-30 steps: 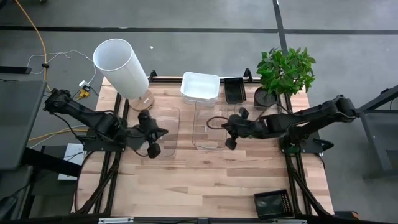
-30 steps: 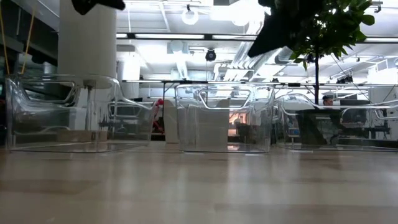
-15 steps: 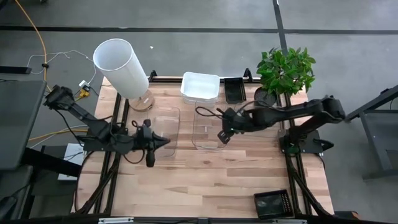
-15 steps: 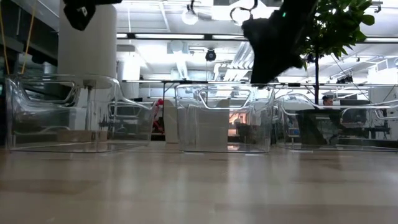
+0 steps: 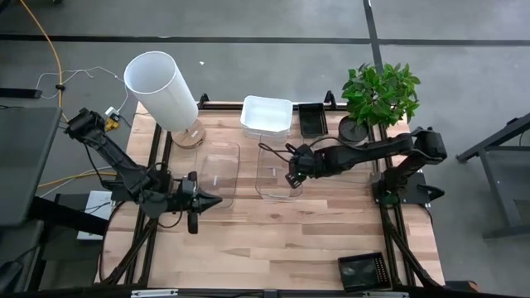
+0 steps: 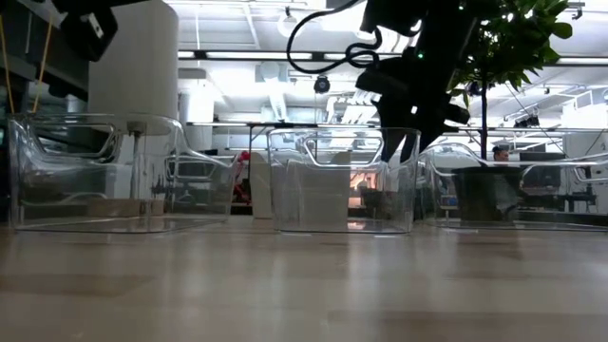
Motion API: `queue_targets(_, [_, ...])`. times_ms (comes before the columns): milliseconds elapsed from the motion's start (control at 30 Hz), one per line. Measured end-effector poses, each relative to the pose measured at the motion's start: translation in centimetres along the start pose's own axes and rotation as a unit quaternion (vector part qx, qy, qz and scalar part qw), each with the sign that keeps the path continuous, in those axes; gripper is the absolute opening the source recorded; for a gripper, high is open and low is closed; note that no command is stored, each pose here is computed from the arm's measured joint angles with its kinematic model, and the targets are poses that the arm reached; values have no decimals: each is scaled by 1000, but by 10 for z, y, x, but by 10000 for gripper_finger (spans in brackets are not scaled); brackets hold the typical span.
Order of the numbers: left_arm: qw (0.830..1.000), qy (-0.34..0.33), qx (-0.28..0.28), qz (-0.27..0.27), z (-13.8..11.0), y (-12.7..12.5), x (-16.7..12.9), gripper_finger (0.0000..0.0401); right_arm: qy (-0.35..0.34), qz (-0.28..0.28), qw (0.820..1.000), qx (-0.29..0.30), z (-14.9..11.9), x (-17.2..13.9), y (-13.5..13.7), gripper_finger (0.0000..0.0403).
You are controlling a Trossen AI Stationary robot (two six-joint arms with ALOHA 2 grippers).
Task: Stack baskets by color
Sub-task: Stack the middle transparent bin on top of the left transparent bin
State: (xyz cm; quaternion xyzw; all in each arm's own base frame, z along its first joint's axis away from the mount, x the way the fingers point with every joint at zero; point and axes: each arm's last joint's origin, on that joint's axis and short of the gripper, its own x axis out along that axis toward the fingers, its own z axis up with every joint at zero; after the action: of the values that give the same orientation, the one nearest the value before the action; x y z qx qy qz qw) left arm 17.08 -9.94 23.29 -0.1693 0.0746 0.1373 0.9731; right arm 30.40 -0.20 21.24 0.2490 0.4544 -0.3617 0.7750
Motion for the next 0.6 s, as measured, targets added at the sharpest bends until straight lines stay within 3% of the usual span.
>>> queue_targets(600, [1000,2,-5,-2,-10,-8,-7,0,2,3,1000,15,-1,14,7,191])
